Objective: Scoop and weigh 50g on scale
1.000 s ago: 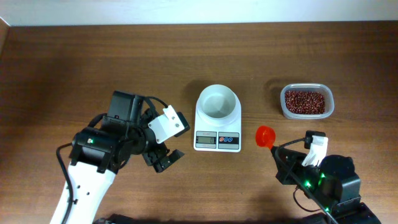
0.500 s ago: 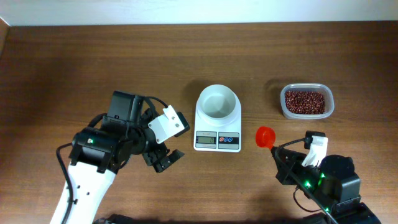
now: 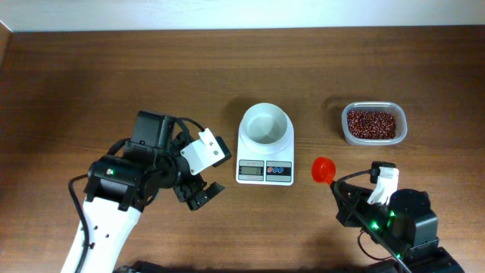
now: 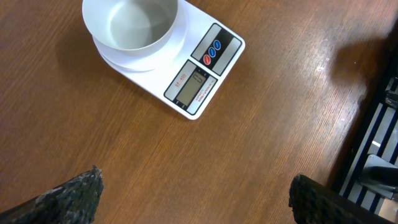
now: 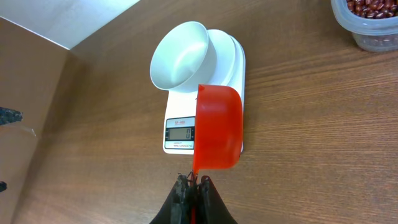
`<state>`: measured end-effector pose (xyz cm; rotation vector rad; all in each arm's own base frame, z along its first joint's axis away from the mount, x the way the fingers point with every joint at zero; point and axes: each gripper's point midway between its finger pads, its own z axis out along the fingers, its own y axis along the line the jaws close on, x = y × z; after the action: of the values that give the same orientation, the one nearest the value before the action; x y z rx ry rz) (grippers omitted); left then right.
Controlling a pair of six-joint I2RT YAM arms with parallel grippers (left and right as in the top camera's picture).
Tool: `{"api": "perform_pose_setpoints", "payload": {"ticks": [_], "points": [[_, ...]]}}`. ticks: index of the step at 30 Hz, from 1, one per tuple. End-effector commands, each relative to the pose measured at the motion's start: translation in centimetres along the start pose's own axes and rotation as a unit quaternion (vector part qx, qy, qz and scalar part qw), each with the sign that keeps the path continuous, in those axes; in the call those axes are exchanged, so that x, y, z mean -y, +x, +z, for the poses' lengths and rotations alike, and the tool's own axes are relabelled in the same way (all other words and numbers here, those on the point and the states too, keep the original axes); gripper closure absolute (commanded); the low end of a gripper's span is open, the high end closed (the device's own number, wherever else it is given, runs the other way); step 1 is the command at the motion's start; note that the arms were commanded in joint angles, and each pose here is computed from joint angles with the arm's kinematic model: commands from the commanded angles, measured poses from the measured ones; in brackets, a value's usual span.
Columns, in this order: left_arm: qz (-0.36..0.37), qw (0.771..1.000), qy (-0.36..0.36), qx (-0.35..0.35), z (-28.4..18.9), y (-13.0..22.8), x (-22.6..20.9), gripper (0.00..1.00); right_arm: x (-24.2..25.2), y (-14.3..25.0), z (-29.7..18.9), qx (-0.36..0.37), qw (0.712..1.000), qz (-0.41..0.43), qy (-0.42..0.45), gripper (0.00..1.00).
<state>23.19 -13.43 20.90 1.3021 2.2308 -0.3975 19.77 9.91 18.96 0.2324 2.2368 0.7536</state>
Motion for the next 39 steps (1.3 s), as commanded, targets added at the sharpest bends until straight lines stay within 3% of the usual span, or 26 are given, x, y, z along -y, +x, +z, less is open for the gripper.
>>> {"api": "perform_pose_setpoints", "payload": {"ticks": [1,13,30,39], "points": [[0.005,1.0,0.001,-0.004,0.1,0.4,0.0,0.01,-0.3,-0.3,-0.5,0.004,1.0,-0.003,-0.002,0.96],[0.005,1.0,0.001,-0.004,0.1,0.4,0.0,0.01,0.3,0.1,-0.5,-0.005,0.999,-0.044,0.011,0.96],[0.005,1.0,0.001,-0.004,0.1,0.4,0.0,0.01,1.8,-3.5,-1.7,0.077,0.993,-0.049,0.08,0.96],[0.005,1.0,0.001,-0.004,0.1,0.4,0.0,0.01,1.4,-5.2,-1.4,0.082,0.99,-0.069,0.096,0.96]]}}
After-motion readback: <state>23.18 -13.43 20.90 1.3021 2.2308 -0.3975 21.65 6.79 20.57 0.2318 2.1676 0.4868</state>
